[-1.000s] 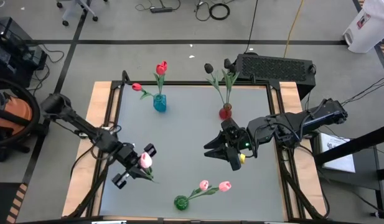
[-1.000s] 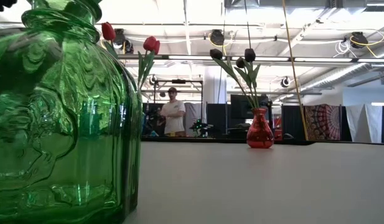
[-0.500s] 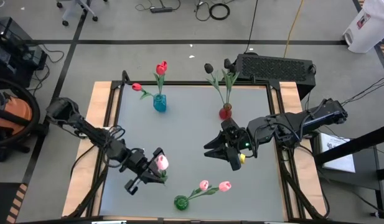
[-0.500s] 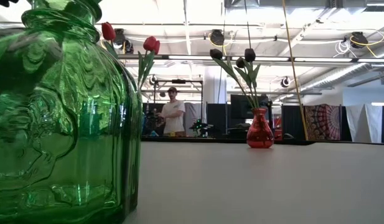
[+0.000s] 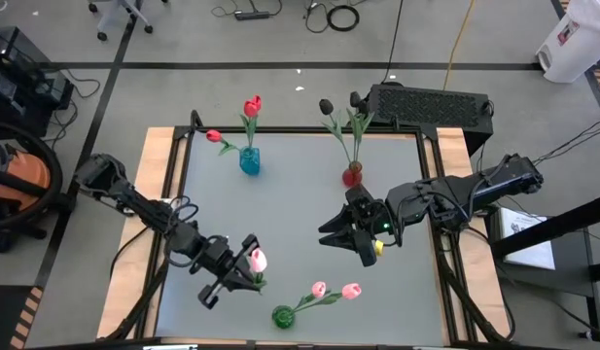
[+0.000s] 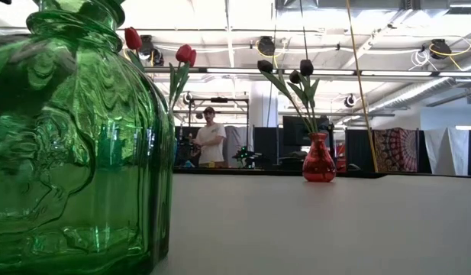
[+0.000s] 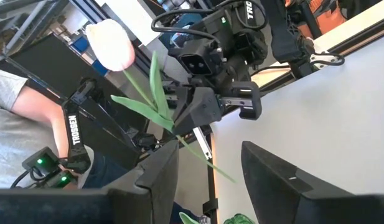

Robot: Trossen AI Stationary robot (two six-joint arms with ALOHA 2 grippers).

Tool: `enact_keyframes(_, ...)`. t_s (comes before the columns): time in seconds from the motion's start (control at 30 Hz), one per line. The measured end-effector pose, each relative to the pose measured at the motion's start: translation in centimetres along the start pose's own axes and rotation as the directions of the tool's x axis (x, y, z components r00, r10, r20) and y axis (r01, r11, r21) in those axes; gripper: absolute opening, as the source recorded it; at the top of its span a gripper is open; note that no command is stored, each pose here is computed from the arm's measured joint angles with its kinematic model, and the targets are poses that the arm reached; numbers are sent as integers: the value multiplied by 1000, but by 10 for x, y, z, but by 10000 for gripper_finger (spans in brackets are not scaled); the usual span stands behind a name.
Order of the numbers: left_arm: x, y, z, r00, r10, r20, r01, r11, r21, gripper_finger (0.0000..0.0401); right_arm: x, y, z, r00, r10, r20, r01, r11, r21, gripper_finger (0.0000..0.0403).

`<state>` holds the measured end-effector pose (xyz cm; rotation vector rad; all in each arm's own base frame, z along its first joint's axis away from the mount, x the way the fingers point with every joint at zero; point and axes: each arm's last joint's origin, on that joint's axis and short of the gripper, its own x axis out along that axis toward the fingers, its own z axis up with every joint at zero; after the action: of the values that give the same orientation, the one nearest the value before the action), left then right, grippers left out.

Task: Sort flowers into vase by color
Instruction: Put the pink tulip into the green vase

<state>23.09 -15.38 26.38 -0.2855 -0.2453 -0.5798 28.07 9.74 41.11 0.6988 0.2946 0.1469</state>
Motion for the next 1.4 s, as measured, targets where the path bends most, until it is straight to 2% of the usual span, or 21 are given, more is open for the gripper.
enact_keyframes(0.23, 3, -8, 3, 999, -51, 6, 51, 999, -12, 13, 0, 0, 0, 1000, 0, 0, 0, 1000, 0, 167)
enact_keyframes(0.43, 20, -9, 2, 996, -92, 6, 92, 996, -10, 13, 0, 0, 0, 1000, 0, 0, 0, 1000, 0, 167)
enact_keyframes(0.6, 37, -12, -5, 993, -121, -8, 121, 993, -16, 13, 0, 0, 0, 1000, 0, 1, 0, 1000, 0, 167)
enact_keyframes(0.73, 43, -12, -12, 991, -133, 30, 133, 991, -19, 13, 0, 0, 0, 1000, 0, 0, 0, 1000, 0, 167)
enact_keyframes(0.83, 45, -11, -20, 989, -137, 51, 140, 988, -65, 13, 0, 0, 0, 1000, 1, 0, -1, 1000, 0, 167)
enact_keyframes(1.23, 47, -7, -41, 990, -142, -26, 140, 988, -68, 13, 0, 0, 0, 1000, 0, 0, 0, 1000, 0, 167)
enact_keyframes(1.4, 48, -4, -50, 990, -131, -55, 130, 991, -26, 13, 0, 0, 0, 1000, 0, 0, 0, 1000, 0, 167)
